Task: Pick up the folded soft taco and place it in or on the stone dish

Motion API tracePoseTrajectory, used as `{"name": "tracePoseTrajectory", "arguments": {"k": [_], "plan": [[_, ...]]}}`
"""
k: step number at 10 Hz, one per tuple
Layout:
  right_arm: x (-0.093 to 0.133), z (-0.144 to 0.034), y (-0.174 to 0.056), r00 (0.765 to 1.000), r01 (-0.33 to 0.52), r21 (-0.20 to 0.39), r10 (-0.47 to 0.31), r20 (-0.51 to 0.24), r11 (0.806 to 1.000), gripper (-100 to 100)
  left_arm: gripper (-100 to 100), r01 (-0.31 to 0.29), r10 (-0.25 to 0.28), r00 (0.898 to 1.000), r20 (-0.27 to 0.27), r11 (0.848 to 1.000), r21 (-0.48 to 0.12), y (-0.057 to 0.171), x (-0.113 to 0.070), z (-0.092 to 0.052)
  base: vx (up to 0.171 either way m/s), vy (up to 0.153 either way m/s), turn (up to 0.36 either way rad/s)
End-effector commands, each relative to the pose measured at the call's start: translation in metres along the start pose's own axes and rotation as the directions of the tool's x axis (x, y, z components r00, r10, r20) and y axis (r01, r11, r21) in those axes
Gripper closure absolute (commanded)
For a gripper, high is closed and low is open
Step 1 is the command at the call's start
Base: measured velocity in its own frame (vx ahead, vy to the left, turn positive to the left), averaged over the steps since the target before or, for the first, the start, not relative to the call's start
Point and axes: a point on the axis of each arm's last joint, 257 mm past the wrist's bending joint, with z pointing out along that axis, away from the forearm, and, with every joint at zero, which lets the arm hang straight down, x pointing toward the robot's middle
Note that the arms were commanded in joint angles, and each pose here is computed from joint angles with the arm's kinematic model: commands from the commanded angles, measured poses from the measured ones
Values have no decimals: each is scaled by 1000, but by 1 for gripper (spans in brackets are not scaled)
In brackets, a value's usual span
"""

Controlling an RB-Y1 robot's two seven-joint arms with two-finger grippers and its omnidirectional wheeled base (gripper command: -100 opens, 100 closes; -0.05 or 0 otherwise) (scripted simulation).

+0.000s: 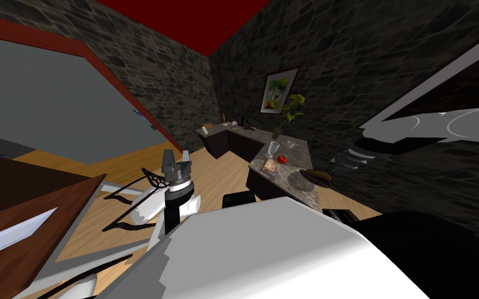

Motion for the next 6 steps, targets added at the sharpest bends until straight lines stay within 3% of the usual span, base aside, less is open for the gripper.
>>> {"name": "tracePoseTrajectory", "arguments": {"k": [1, 6], "plan": [[0, 0, 0, 1000, 0, 0, 0, 0, 1000, 0, 0, 0, 0, 1000, 0, 1000, 0, 0, 0, 0, 0, 0, 0], [0, 0, 0, 1000, 0, 0, 0, 0, 1000, 0, 0, 0, 0, 1000, 0, 1000, 0, 0, 0, 0, 0, 0, 0]]}}
